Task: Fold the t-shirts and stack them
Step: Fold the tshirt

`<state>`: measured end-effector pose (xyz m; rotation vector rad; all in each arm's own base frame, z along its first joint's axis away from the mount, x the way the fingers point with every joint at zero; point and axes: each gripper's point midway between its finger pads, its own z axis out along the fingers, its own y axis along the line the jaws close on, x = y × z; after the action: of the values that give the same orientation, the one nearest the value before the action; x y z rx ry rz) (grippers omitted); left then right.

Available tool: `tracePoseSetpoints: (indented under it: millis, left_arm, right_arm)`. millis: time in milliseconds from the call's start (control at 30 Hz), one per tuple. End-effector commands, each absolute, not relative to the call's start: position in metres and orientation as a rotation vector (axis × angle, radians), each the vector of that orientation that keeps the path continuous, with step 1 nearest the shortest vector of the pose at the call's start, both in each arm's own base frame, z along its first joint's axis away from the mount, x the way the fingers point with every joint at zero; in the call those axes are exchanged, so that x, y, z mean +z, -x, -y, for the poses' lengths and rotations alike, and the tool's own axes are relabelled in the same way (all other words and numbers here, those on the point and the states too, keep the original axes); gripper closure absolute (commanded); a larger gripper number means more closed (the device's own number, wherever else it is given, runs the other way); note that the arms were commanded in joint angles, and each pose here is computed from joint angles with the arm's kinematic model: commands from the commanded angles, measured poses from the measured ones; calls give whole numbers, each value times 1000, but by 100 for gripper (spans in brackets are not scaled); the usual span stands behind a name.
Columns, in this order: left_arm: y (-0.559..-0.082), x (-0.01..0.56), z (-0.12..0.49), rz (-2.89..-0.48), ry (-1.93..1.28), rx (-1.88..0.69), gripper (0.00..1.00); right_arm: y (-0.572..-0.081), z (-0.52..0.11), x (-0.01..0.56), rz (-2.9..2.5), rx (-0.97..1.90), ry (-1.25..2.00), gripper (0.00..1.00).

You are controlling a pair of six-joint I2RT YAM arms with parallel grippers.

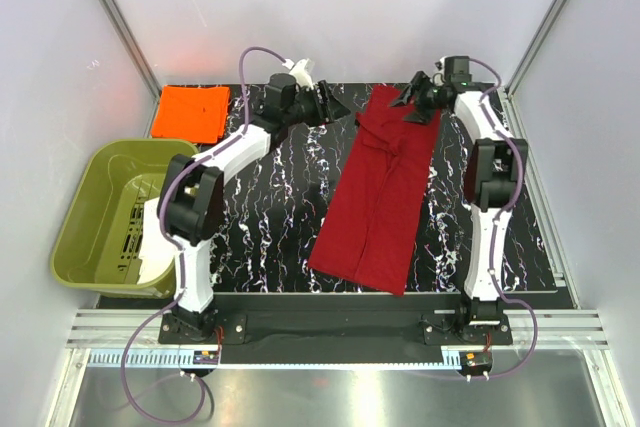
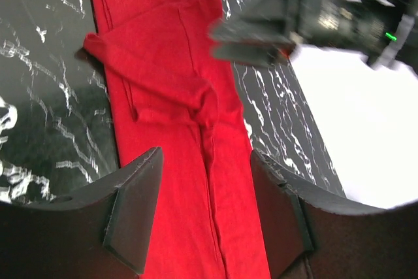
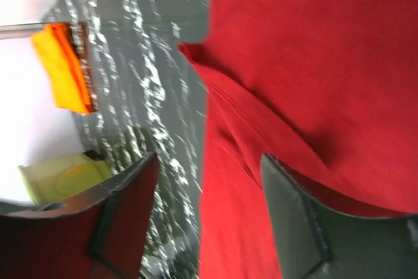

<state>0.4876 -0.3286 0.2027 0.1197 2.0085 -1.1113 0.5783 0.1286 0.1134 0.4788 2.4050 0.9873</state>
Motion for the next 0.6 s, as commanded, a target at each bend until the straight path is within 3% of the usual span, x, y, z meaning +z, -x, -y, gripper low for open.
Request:
tracePoseSetpoints:
  millis: [0, 267, 567]
  left_arm:
    - [-507, 236, 346, -1878, -151, -1193, 39]
    - [-504, 225, 341, -1921, -107, -1176, 39]
    - [-494, 215, 338, -1974, -110, -1170, 41]
  right_arm:
    - [-558, -109, 129, -2417, 812, -373, 26]
    - [-536, -109, 107, -2479, 847, -501, 23]
    - [-528, -115, 84, -2451, 928, -657, 40]
